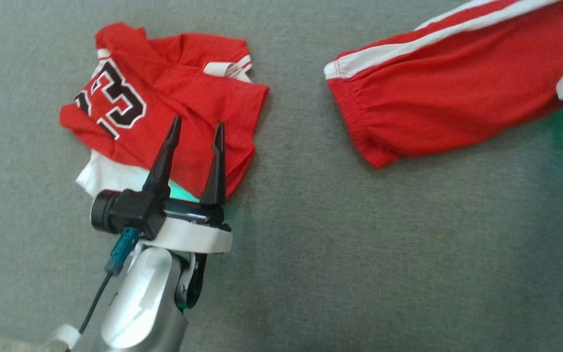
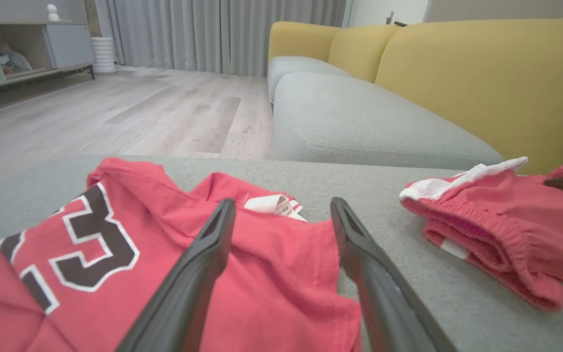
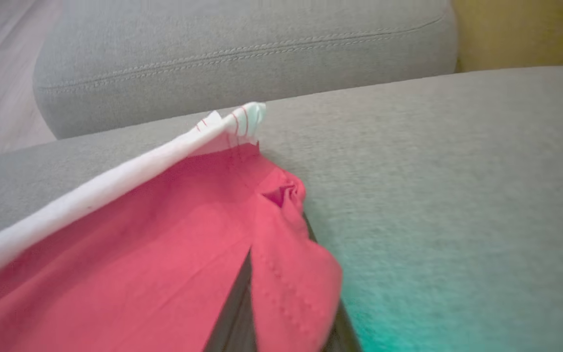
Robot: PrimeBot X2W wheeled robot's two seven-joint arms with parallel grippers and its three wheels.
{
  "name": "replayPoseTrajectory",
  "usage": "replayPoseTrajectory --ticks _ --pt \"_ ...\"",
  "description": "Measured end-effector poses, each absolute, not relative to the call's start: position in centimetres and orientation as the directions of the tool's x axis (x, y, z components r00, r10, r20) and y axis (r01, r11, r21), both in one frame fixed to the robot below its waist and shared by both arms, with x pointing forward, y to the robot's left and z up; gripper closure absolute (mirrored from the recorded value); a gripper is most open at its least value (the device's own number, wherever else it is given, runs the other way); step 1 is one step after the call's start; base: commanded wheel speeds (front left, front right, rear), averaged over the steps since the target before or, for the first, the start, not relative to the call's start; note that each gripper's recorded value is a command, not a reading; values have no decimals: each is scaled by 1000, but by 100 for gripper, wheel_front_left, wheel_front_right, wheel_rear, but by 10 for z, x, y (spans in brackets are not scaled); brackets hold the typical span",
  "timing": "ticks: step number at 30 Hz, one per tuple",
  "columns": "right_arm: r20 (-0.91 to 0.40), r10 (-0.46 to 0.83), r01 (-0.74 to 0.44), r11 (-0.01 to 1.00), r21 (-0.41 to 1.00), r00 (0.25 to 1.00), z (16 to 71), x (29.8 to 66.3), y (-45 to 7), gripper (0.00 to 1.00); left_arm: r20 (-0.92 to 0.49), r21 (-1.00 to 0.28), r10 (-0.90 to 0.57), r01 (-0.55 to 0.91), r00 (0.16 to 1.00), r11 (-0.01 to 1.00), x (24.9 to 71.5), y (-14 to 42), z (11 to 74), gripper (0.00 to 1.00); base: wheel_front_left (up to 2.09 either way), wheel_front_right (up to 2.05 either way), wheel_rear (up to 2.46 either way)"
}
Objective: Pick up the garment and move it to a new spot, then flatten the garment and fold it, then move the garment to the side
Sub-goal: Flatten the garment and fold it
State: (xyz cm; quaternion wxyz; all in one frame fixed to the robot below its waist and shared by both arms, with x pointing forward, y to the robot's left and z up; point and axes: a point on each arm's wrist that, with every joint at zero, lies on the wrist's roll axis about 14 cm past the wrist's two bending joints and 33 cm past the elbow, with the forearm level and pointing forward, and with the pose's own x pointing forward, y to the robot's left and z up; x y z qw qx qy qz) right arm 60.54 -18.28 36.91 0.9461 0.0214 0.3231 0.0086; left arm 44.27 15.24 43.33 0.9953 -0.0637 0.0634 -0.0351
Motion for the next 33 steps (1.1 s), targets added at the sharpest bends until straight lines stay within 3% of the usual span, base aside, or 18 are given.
replayPoseTrajectory --ticks 6,9,13,24,33 --pt "-548 -66 127 989 74 834 388 580 -235 100 -108 -149 -113 97 988 984 436 138 439 0 0 0 0" --pt "-525 -168 243 967 77 835 396 553 -284 100 -87 -150 -140 126 986 981 433 129 447 0 0 0 0" --pt "-507 -229 314 945 87 831 399 532 -310 100 -62 -148 -147 137 987 979 433 126 457 0 0 0 0" --pt "-427 -187 291 938 191 885 416 537 -278 100 -54 -134 -140 132 989 982 425 130 462 0 0 0 0" --pt "-257 -23 114 932 345 966 469 553 -193 100 -41 -126 -125 119 991 985 410 135 470 0 0 0 0"
